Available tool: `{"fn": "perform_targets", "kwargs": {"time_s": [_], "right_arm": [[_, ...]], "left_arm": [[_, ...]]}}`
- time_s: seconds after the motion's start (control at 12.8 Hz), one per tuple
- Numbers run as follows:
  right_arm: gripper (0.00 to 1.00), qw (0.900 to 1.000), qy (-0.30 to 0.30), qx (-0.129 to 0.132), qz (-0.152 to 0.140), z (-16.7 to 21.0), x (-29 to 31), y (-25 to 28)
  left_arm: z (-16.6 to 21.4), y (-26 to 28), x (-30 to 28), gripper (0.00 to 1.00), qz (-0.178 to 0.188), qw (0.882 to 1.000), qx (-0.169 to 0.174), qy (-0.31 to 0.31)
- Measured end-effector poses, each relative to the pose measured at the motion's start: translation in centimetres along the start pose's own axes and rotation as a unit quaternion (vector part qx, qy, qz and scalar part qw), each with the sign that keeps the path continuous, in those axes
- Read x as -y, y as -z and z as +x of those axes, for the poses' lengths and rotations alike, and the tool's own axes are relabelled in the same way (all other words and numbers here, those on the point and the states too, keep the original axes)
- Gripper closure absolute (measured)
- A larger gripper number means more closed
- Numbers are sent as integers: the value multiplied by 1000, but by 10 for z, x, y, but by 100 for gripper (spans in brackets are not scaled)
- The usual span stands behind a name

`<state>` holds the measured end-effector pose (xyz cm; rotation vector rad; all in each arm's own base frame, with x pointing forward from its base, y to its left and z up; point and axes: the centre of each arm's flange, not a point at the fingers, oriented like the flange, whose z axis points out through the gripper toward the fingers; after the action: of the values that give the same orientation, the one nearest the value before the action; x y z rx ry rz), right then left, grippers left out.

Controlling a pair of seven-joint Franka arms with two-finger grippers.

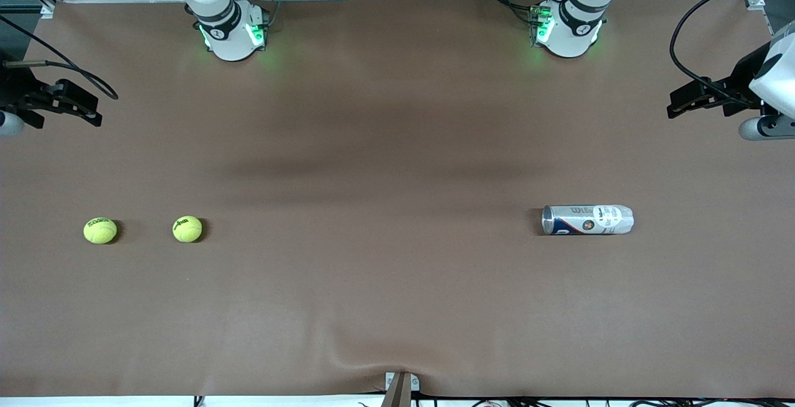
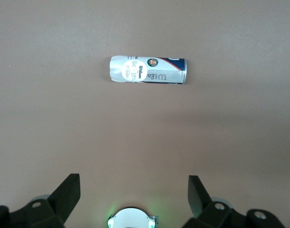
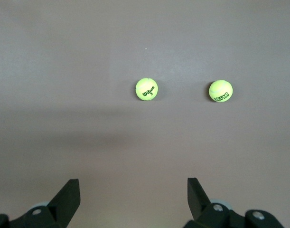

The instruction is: Insert tennis ball vertically with right arm

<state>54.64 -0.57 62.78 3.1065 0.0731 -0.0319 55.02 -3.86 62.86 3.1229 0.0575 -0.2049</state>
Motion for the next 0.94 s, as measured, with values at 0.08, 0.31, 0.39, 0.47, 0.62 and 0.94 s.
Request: {"fn": "perform_targets", "kwargs": {"time_s": [0.08, 0.31, 0.39, 0.47, 0.62, 0.94], "right_arm": [[0, 1000, -1, -4, -1, 4, -1, -10], [0, 1000, -5, -9, -2, 15, -7, -57], [0, 1000, -4, -9, -2, 17, -6, -72], [0, 1000, -4, -8, -2, 17, -6, -81], [0, 1000, -6, -4, -2, 17, -8, -93], [0, 1000, -14, 16, 1, 7, -20, -162]], "left_arm": [[0, 0, 0, 0, 0, 1000, 0, 0], [5, -10, -2, 0, 1, 999, 10, -40], [12, -22, -5, 0, 2, 997, 22, -68], [22, -39, -10, 0, 2, 995, 37, -93], [44, -77, -24, 0, -2, 987, 63, -145], [87, -147, -33, 0, 39, 946, 92, -309]]}}
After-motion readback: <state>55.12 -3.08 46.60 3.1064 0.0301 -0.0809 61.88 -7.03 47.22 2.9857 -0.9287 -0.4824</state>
